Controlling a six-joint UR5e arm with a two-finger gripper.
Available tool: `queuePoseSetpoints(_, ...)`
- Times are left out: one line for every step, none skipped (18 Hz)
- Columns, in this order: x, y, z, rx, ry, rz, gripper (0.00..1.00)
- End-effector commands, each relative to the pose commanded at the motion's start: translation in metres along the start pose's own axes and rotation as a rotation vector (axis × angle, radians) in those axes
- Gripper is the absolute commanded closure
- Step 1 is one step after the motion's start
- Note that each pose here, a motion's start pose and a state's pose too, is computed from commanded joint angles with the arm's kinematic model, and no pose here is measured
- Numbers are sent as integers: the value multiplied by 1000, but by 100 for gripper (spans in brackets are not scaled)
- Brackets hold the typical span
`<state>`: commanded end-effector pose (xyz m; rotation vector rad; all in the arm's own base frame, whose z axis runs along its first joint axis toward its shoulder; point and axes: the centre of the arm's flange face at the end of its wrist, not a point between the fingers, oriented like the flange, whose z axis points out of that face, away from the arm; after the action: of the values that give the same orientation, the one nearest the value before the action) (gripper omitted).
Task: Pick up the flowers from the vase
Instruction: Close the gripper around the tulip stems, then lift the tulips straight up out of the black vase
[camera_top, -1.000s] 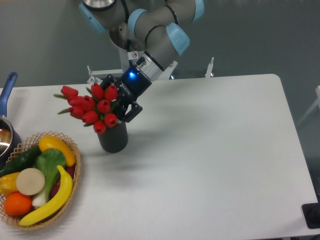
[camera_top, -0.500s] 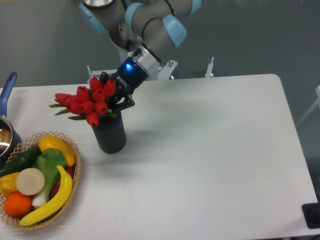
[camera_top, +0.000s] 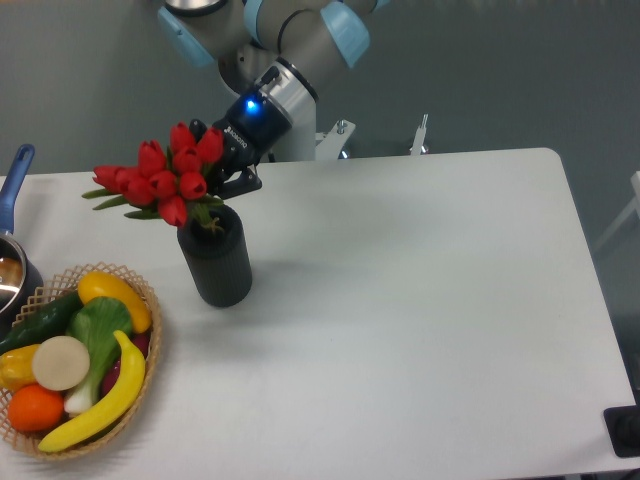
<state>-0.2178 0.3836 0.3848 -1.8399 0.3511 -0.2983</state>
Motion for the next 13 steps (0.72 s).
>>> queuePoseSetpoints(-2,-5,-2,6,-3,-19,83)
queuePoseSetpoints(-4,-11,-3,12,-5,-35,83)
queuePoseSetpoints(-6,-17,-5,16,-6,-45,83)
queuePoseSetpoints(-8,-21,-6,19,-10,-58,83)
queuePoseSetpoints(-9,-26,-7,28,-8,-80,83)
queuePoseSetpoints(-9,-31,-8,51,2,-97,83)
queuePoseSetpoints(-9,-33,-11,70,7,-117,83)
queuePoseSetpoints(-13,-37,-15,83,1,-130,83)
queuePoseSetpoints(-14,-40,-17,84,-3,-133,83)
queuePoseSetpoints(-15,-42,-18,85,-4,-139,83)
queuePoseSetpoints(-16,-44,-19,85,-6,-147,83)
queuePoseSetpoints(-18,-44,-21,86,-12,-153,83)
queuePoseSetpoints(-17,-46,-23,87,-16,-150,83)
